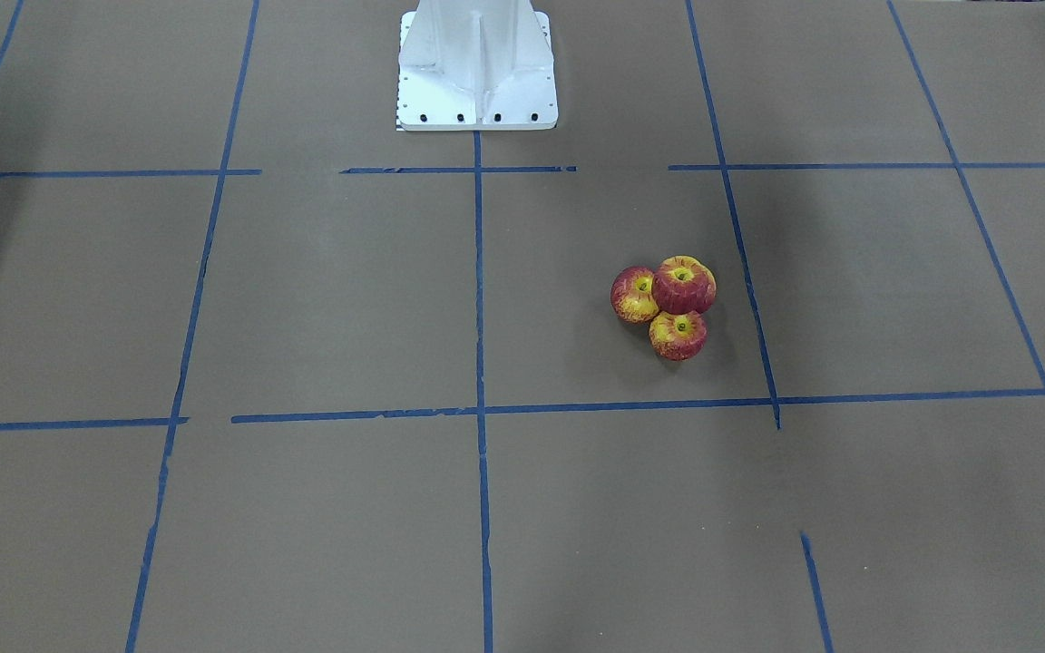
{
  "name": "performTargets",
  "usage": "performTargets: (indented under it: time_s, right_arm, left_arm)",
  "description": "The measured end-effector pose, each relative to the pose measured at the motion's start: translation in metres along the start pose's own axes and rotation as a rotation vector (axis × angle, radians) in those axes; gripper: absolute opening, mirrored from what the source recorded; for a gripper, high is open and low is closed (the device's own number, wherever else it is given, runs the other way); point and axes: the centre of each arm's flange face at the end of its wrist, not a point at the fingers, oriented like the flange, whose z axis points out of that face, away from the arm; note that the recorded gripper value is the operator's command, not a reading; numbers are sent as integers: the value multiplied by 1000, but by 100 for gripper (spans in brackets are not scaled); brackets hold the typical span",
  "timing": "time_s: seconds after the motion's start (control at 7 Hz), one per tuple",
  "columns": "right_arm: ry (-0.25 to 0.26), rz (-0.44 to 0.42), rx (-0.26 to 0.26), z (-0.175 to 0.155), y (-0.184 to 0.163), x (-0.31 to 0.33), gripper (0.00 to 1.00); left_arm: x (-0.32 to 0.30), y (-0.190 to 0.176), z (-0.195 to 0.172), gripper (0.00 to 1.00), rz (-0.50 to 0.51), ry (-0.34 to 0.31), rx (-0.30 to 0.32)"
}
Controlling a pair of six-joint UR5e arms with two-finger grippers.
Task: Stack apples
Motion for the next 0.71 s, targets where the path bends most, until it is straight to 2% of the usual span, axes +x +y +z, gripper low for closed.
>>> performTargets:
  time_s: [0.71]
  right_arm:
    - [0,0,0,0,0,0,100]
  left_arm:
    - [3,-2,-2,100,9,0,5]
